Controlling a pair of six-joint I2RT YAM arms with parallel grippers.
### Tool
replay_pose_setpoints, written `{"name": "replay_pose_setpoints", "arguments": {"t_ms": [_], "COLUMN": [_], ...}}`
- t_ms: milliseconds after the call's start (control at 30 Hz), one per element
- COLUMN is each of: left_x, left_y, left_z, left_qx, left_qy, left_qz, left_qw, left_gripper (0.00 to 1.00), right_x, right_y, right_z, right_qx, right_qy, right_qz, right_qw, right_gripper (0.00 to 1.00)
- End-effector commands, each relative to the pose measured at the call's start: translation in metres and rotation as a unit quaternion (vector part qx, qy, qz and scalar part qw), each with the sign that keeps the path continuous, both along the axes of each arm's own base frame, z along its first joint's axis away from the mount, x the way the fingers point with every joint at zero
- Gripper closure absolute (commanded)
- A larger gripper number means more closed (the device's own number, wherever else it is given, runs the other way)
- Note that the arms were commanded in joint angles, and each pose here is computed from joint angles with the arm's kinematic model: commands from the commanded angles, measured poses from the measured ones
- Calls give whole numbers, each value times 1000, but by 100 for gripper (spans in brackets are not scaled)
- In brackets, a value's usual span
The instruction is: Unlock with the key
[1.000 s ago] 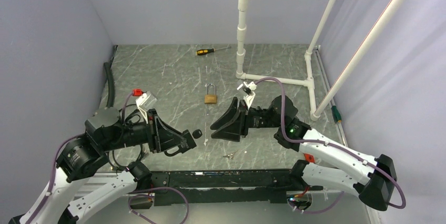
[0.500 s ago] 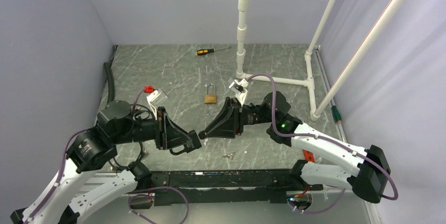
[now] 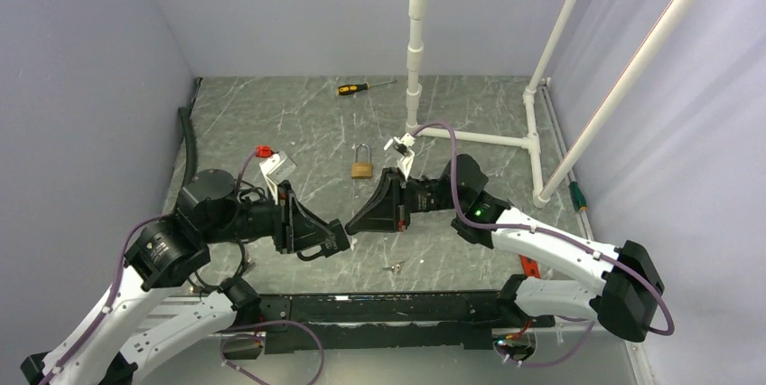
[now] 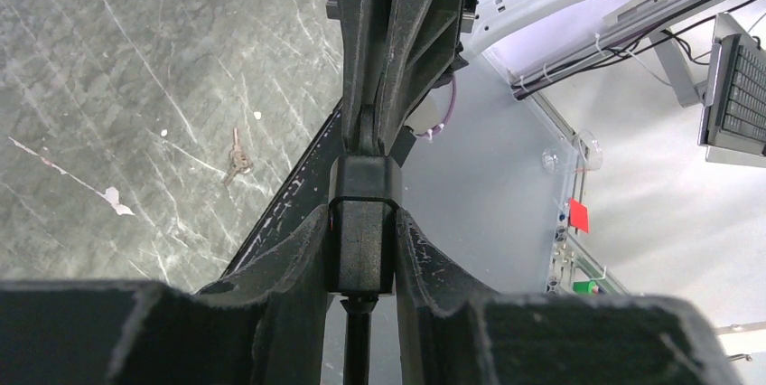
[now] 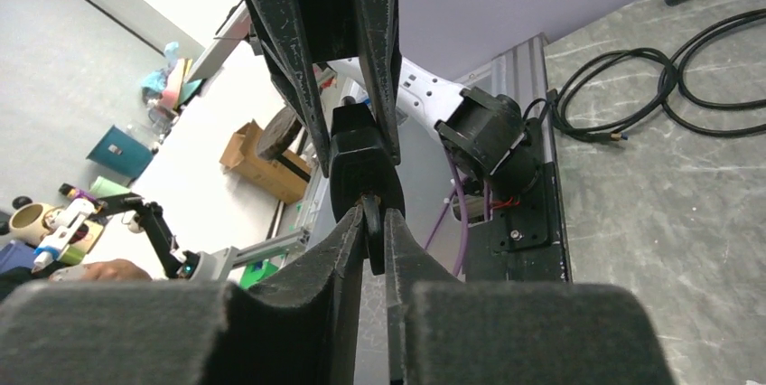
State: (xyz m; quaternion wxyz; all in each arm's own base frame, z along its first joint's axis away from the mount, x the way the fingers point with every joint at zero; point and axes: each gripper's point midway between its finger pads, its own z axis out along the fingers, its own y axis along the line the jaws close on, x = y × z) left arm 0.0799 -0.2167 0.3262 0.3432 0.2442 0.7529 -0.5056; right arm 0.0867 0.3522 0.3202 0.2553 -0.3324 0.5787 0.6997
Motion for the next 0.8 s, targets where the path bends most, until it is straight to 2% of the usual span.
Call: {"name": "replay_pose_setpoints", "arguments": {"t_ms": [0,133,533,767], "left_x": [10,15,42,48], "left_y": [-6,-5,8,14], "left_z": [22,19,3,-1], "left_qx": [-35,-29,13,14], "left_qy": [-61,-68,-103,-134], "left_qz": [0,10,78,97], "left_qw": [998,997,991,986], "left_gripper": [100,100,100,100], "right_x": [3,8,27,32], "right_y": [1,4,10,12], "right_z": [11,7,-9,-8], "right_qx": [19,7,-48,-66], "right_qy": [-3,12,52,75], "right_qz": [-12,-22,-72,-85], "right_qw": [1000,1000,995,991], "right_gripper": [89,100,100,100]}}
